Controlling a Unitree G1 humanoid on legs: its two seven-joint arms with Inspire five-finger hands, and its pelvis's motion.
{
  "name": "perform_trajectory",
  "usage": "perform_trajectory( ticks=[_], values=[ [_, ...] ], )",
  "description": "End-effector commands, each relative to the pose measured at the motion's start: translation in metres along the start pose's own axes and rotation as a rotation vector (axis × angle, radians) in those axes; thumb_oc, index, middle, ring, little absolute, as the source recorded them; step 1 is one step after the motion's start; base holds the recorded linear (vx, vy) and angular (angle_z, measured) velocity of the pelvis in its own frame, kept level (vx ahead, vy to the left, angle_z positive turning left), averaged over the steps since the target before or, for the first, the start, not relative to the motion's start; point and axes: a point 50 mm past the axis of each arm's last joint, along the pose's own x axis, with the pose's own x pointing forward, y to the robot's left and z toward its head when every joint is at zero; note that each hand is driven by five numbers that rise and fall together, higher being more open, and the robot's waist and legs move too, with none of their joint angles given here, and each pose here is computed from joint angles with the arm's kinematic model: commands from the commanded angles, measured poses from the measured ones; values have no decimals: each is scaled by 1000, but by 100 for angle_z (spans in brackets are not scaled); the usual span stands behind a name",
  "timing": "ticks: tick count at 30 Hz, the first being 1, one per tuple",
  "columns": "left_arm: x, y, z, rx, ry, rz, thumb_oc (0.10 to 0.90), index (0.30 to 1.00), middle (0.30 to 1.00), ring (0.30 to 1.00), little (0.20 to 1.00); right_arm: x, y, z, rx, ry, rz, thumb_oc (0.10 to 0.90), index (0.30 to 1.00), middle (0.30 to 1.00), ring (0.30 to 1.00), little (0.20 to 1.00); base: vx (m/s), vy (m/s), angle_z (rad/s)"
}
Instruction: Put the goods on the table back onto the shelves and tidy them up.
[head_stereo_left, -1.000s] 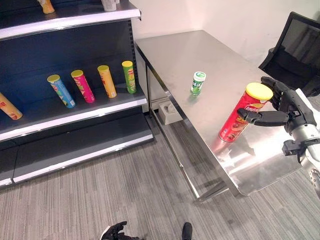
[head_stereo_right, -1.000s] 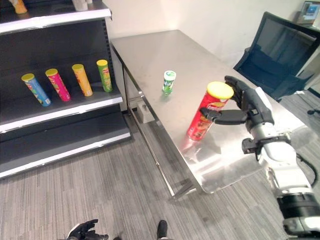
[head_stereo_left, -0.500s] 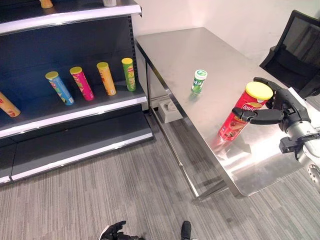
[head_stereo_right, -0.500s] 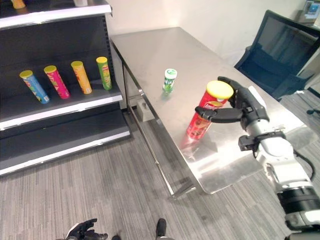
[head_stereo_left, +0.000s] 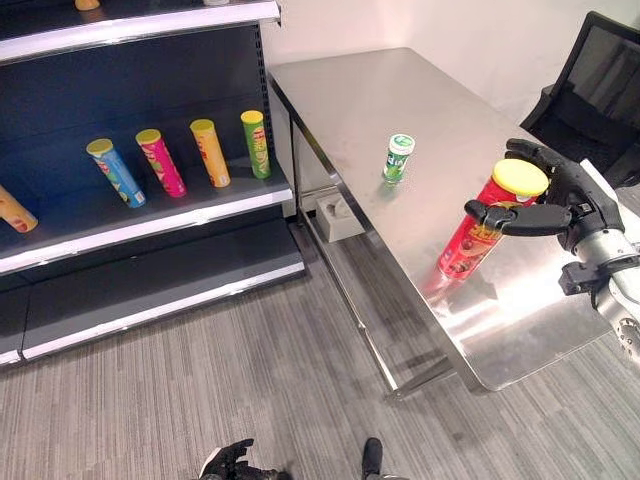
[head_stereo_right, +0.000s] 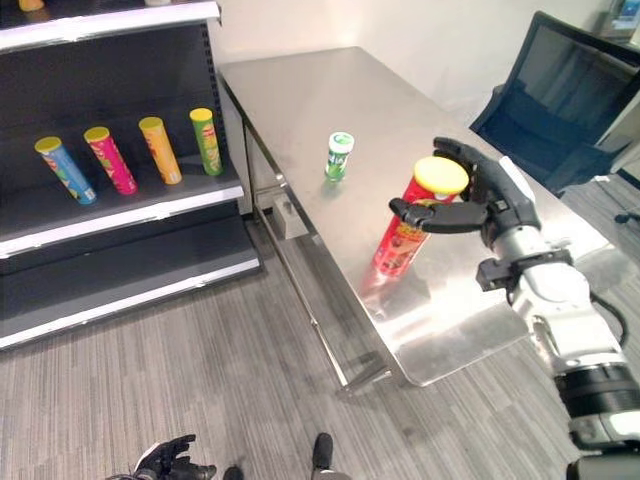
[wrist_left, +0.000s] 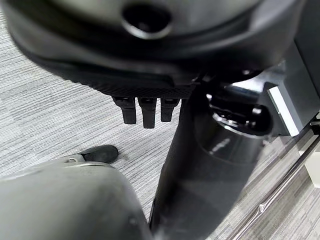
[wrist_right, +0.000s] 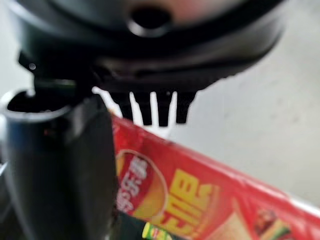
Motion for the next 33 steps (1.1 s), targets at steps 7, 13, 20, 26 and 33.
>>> perform_trajectory(
  ticks=[7, 13, 20, 26, 33],
  values=[
    [0, 13, 2, 68, -14, 18, 800, 900, 900, 900, 900, 16, -21, 70, -85, -245, -24, 400, 300, 300, 300, 300, 1, -4, 0],
    [-1, 23, 6, 28, -34, 61, 800, 900, 900, 900, 900, 3, -23, 82, -14, -379, -123, 400, 300, 300, 300, 300, 23, -79, 11],
    [-4, 30, 5, 1, -43, 88, 800, 900, 900, 900, 900, -15, -20, 125, -20, -647, -214, 400, 300, 300, 300, 300, 23, -91, 15],
    [-6, 33, 1, -24, -37, 97, 800, 900, 900, 900, 900, -27, -9, 157, 33, -853, -216, 400, 300, 300, 300, 300, -32, -102, 27],
    [-1, 32, 21, -92, -104, 119, 800, 900, 900, 900, 900, -33, -9, 166, 44, -909, -224, 400, 300, 300, 300, 300, -66, 109, 60]
  ],
)
